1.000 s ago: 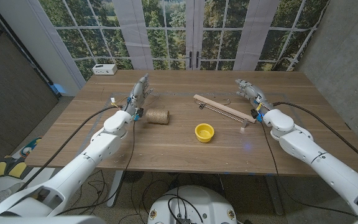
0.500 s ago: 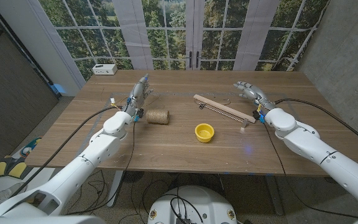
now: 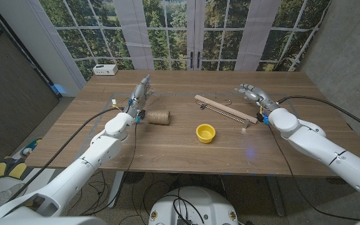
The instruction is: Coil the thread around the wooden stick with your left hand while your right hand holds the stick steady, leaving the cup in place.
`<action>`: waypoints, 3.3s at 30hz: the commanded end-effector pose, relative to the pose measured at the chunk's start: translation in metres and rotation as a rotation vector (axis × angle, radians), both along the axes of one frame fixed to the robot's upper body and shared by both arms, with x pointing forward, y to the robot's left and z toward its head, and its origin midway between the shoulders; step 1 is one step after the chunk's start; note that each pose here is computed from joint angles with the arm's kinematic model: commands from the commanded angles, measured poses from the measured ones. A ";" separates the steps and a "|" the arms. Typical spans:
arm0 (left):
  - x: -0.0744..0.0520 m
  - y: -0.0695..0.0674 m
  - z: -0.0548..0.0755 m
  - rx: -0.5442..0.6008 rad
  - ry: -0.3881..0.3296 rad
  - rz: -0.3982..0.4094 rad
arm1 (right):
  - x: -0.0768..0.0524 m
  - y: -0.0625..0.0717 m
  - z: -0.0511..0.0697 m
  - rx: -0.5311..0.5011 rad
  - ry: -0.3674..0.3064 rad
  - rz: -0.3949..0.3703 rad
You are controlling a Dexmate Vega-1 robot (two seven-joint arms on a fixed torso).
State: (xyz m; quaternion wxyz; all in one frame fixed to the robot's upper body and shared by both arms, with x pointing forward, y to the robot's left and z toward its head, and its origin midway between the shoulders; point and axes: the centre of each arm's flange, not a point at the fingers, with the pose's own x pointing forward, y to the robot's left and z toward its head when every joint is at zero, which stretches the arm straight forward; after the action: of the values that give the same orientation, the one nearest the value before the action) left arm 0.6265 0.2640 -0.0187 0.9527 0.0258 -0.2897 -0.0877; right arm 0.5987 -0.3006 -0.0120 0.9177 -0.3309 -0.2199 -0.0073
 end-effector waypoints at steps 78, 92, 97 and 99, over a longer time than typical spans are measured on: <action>0.017 -0.015 0.005 0.012 0.027 -0.031 | -0.006 0.036 -0.008 -0.522 0.217 -0.343; 0.015 -0.016 0.003 0.012 0.025 -0.032 | -0.009 0.038 -0.016 -0.539 0.246 -0.346; 0.015 -0.016 0.003 0.015 0.026 -0.033 | -0.009 0.040 -0.019 -0.543 0.253 -0.343; 0.015 -0.016 0.002 0.013 0.027 -0.038 | -0.009 0.041 -0.020 -0.552 0.255 -0.348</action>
State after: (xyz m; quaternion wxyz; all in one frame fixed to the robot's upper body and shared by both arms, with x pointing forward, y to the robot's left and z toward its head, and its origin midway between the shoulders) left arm 0.6421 0.2480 -0.0152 0.9549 0.0268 -0.2764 -0.1046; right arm 0.5908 -0.2626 -0.0266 0.8033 -0.5902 -0.0462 -0.0654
